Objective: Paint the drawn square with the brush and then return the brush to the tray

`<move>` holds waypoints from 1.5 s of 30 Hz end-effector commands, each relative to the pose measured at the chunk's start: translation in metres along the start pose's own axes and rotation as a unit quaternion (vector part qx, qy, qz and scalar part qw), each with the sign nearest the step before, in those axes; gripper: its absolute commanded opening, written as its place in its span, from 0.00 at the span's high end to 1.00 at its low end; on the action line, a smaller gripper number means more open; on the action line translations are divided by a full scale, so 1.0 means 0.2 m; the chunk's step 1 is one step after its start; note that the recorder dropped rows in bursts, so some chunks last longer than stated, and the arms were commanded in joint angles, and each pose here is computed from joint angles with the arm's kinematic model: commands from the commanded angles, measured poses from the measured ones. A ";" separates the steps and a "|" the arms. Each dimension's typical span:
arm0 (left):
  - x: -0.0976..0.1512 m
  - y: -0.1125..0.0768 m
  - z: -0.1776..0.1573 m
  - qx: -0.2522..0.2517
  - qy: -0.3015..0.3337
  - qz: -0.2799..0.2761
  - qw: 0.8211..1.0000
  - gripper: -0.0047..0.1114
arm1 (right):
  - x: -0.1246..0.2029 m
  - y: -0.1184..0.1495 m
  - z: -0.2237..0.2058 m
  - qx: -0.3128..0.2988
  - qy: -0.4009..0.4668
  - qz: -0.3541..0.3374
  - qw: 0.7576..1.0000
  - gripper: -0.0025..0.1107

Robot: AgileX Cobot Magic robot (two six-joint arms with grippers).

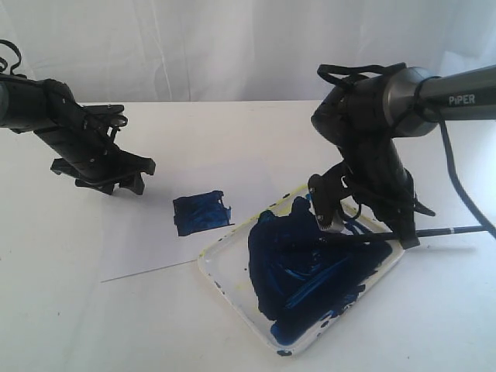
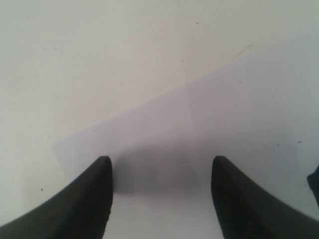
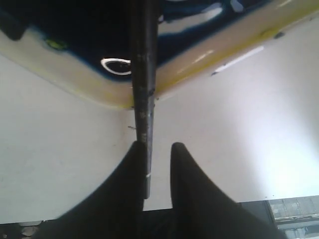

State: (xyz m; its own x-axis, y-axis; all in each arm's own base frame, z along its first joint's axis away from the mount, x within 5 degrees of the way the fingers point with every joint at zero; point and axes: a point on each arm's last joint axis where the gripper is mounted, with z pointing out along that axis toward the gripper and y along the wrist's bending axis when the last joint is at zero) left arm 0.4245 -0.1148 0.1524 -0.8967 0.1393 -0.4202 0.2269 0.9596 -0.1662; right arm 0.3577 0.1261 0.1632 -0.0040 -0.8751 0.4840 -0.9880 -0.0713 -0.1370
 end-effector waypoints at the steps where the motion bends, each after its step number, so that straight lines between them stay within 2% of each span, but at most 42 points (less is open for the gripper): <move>1: 0.02 0.00 0.01 0.001 0.014 -0.005 1.000 0.42 | 0.02 0.00 0.01 -0.001 0.000 0.040 0.999 0.82; 8: -0.06 -0.02 -0.09 0.005 -0.016 0.001 1.000 0.43 | 0.03 -0.02 -0.08 0.028 -0.063 0.158 0.985 0.83; 15: -0.14 -0.07 -0.32 0.015 -0.045 0.012 0.999 0.44 | 0.07 -0.03 -0.12 -0.014 -0.158 0.254 0.954 0.95; 18: -0.13 -0.08 -0.40 0.019 -0.036 0.017 0.999 0.56 | 0.15 -0.07 -0.12 -0.021 -0.196 0.356 0.914 0.98; 19: -0.12 -0.09 -0.43 0.020 -0.029 0.020 0.999 0.63 | 0.18 -0.08 -0.11 -0.028 -0.202 0.397 0.895 0.98; 22: -0.09 -0.09 -0.50 0.014 0.000 0.035 0.999 0.88 | 0.30 -0.10 -0.08 -0.054 -0.212 0.524 0.823 0.98; 23: -0.08 -0.09 -0.52 0.010 0.011 0.040 0.999 0.96 | 0.35 -0.11 -0.07 -0.068 -0.210 0.572 0.790 0.98; 25: -0.06 -0.10 -0.57 0.012 0.030 0.040 0.999 0.96 | 0.41 -0.11 -0.04 -0.092 -0.205 0.623 0.750 0.98; 29: -0.02 -0.05 -0.63 0.011 0.070 0.027 0.997 0.96 | 0.52 -0.09 0.03 -0.146 -0.200 0.667 0.703 0.98; 31: 0.00 -0.01 -0.64 0.009 0.091 0.004 0.996 0.96 | 0.58 -0.08 0.06 -0.169 -0.198 0.683 0.682 0.98; 35: 0.03 0.07 -0.66 -0.001 0.126 -0.015 0.992 0.96 | 0.66 -0.07 0.11 -0.178 -0.188 0.701 0.665 0.98; 39: 0.06 0.12 -0.66 -0.020 0.151 -0.008 0.988 0.96 | 0.69 -0.05 0.13 -0.196 -0.201 0.677 0.680 0.98; 42: 0.09 0.15 -0.65 -0.018 0.162 -0.012 0.987 0.96 | 0.71 -0.06 0.13 -0.218 -0.233 0.678 0.662 0.98; 45: 0.11 0.19 -0.64 -0.020 0.171 -0.027 0.985 0.96 | 0.74 -0.06 0.15 -0.208 -0.226 0.680 0.665 0.98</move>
State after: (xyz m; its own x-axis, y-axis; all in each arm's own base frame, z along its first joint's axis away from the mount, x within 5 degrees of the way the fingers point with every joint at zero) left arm 0.3697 -0.0521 0.2501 -0.9780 0.1746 -0.1140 0.1893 0.9728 -0.1333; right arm 0.3745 -0.0092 0.2075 -0.9870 -0.0458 -0.1541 -0.0654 0.9901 0.1245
